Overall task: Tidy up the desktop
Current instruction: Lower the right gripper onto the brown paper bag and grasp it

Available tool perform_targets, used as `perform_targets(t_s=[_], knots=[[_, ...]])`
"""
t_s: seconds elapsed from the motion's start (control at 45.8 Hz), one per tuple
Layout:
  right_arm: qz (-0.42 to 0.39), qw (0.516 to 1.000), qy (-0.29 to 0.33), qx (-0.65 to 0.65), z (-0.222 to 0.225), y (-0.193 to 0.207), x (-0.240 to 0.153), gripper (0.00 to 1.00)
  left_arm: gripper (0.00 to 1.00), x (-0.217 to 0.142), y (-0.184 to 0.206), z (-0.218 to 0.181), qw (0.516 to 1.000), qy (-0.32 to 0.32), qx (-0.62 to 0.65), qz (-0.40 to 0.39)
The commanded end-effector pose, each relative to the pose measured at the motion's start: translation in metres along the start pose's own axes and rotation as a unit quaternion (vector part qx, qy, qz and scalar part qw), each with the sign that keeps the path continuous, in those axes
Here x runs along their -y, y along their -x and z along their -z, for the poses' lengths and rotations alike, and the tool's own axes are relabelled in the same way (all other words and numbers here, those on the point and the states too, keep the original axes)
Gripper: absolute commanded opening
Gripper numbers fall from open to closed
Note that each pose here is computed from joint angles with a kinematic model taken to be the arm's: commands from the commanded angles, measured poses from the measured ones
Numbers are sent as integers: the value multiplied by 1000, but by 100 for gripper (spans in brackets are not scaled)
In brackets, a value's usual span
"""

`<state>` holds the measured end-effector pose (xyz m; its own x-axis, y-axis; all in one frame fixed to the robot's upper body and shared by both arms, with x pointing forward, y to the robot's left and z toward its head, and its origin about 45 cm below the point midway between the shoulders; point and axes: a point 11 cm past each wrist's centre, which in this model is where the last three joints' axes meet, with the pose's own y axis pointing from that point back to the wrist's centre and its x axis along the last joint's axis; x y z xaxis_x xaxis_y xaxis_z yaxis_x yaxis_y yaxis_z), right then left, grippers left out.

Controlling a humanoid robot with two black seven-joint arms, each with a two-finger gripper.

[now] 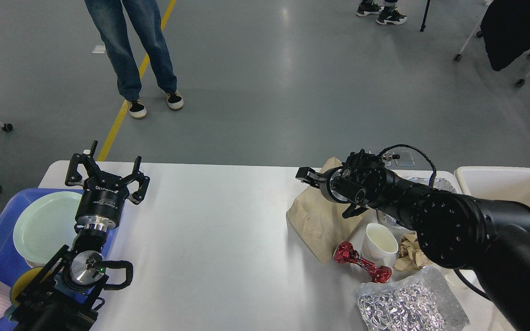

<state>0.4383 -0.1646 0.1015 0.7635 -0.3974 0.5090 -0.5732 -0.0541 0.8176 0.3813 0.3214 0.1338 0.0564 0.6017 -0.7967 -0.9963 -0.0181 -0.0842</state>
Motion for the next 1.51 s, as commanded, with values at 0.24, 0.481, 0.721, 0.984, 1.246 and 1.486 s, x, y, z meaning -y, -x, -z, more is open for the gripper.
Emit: perform_targets(t_s=[0.24,0.481,0.721,0.984,1.246,1.486], knots=[[-17,1000,-8,18,-2,10,5,100,96,0,0,0,1000,0,0,0],[3,999,-18,29,2,21,5,100,96,0,0,0,1000,0,0,0],[15,1000,-12,24,-5,34,8,100,96,0,0,0,1000,0,0,0],[29,999,-6,18,-12,48,11,77,96,0,0,0,1000,0,0,0],[45,998,-11,47,-11,61,13,0,96,0,0,0,1000,0,0,0],[36,997,-12,60,-8,59,13,0,96,0,0,0,1000,0,0,0]])
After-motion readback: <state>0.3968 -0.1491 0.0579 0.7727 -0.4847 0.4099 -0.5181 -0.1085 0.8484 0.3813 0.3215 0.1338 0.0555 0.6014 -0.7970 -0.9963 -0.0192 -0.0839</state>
